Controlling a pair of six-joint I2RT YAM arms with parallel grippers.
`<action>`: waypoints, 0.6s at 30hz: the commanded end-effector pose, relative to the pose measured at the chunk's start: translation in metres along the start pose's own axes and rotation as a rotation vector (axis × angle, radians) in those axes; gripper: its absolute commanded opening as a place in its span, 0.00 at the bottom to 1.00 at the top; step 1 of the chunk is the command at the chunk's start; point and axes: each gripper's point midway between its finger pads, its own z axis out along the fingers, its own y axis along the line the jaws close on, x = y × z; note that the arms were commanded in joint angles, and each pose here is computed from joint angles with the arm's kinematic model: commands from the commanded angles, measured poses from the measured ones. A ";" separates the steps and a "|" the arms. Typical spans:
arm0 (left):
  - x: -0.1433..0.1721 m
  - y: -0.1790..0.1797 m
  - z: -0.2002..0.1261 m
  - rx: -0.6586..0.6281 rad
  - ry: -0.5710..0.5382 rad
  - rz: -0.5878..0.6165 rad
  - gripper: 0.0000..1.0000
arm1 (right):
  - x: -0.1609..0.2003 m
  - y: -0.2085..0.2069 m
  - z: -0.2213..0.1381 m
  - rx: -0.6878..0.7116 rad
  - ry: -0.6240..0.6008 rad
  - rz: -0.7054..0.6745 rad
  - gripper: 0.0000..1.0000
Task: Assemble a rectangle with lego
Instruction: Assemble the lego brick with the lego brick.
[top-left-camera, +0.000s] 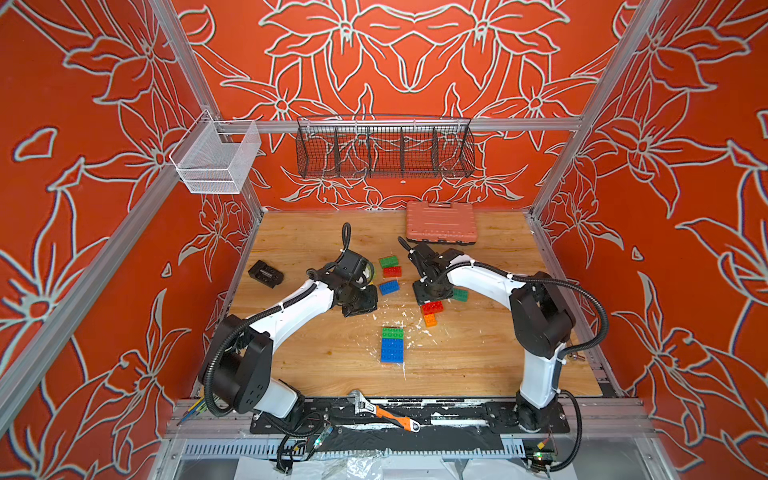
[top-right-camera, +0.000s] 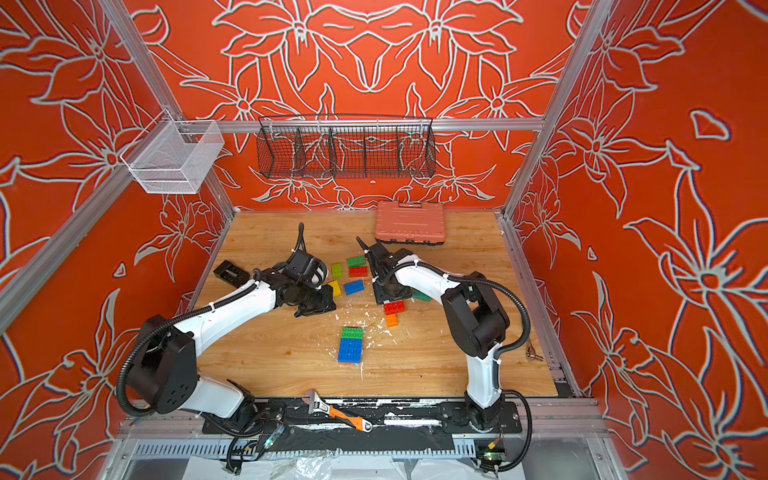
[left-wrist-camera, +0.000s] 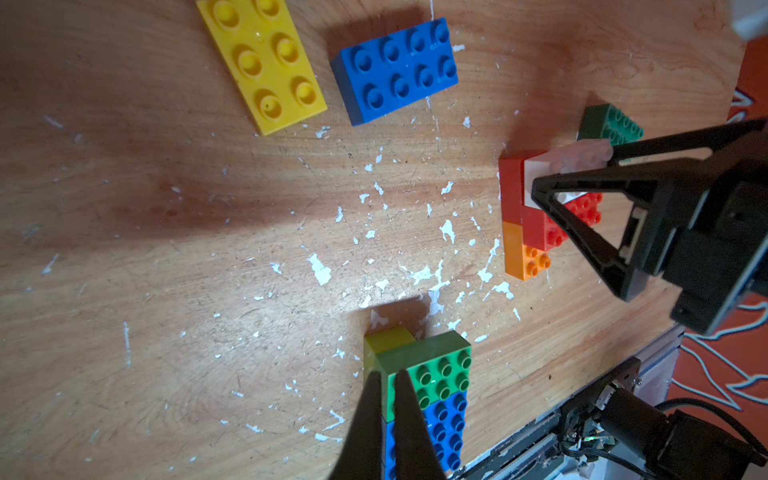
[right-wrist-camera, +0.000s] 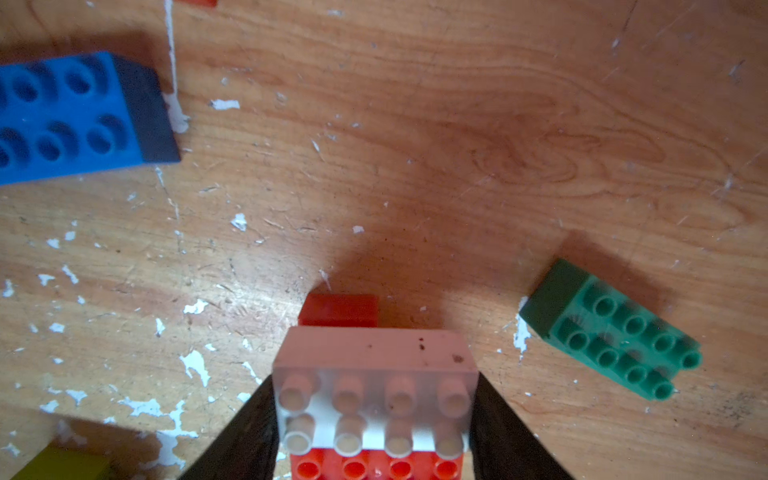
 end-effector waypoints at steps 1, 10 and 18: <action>-0.001 0.000 0.002 0.008 0.010 -0.017 0.09 | 0.002 -0.006 -0.008 0.038 0.002 -0.018 0.43; -0.001 0.001 0.003 0.009 0.015 -0.021 0.09 | 0.008 -0.010 -0.001 0.050 0.031 -0.018 0.43; 0.000 0.000 0.005 0.017 0.020 -0.021 0.09 | 0.009 -0.009 -0.001 0.029 0.050 -0.041 0.40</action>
